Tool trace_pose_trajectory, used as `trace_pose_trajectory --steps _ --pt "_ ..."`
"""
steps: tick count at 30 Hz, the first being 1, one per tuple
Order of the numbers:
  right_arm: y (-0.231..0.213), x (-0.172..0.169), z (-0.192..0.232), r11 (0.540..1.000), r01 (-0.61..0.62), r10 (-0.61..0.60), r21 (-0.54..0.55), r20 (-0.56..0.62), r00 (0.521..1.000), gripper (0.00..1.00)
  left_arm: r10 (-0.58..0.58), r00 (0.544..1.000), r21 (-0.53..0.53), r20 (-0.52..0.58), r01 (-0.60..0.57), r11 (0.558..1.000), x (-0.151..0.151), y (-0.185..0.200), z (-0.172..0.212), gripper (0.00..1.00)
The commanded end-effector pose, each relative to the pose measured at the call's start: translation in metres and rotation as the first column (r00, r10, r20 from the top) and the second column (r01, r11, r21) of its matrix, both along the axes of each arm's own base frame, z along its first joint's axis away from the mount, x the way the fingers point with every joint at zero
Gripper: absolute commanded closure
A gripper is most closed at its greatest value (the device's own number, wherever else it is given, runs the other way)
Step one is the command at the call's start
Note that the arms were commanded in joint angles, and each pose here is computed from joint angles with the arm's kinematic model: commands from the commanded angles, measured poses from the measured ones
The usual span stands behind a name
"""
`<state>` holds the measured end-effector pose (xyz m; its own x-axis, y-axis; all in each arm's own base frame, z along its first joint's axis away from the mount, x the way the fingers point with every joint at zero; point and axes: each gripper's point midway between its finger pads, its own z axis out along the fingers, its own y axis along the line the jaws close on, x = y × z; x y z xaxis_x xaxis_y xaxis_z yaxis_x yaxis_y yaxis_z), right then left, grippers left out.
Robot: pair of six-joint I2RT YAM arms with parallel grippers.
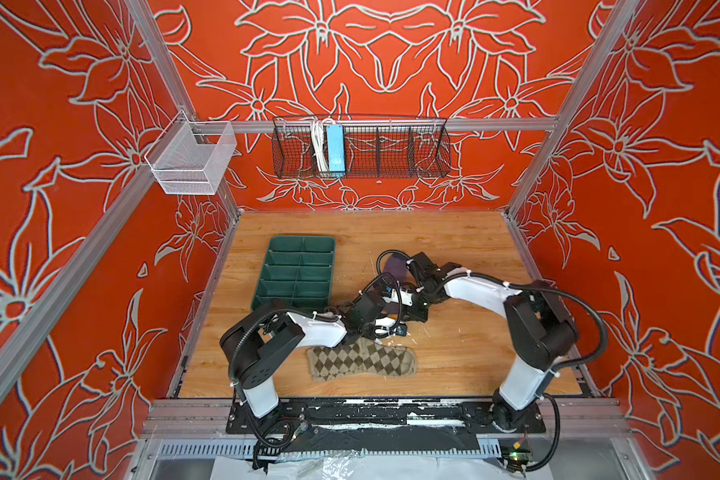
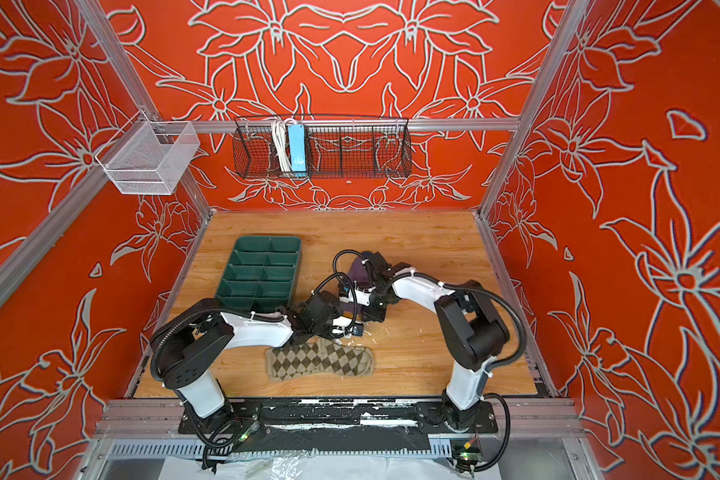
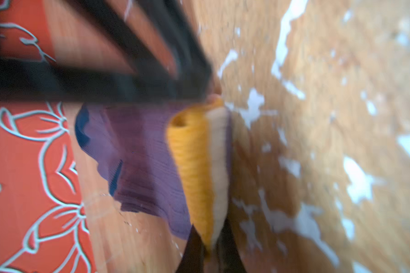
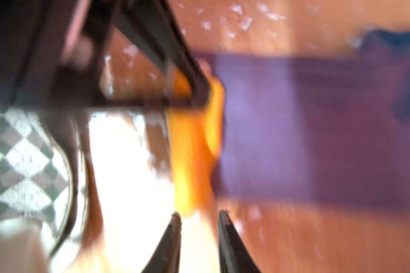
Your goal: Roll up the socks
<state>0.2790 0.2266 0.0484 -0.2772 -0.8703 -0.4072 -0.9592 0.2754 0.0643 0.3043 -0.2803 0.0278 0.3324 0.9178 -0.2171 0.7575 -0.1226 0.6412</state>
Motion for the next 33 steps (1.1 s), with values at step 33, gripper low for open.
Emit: trace_pose_trajectory --steps 33 --pt "0.004 -0.039 0.115 0.966 -0.257 0.190 -0.037 0.774 0.603 0.47 0.240 0.657 0.179 -0.714 -0.160 0.971 -0.011 0.027 -0.022 0.98"
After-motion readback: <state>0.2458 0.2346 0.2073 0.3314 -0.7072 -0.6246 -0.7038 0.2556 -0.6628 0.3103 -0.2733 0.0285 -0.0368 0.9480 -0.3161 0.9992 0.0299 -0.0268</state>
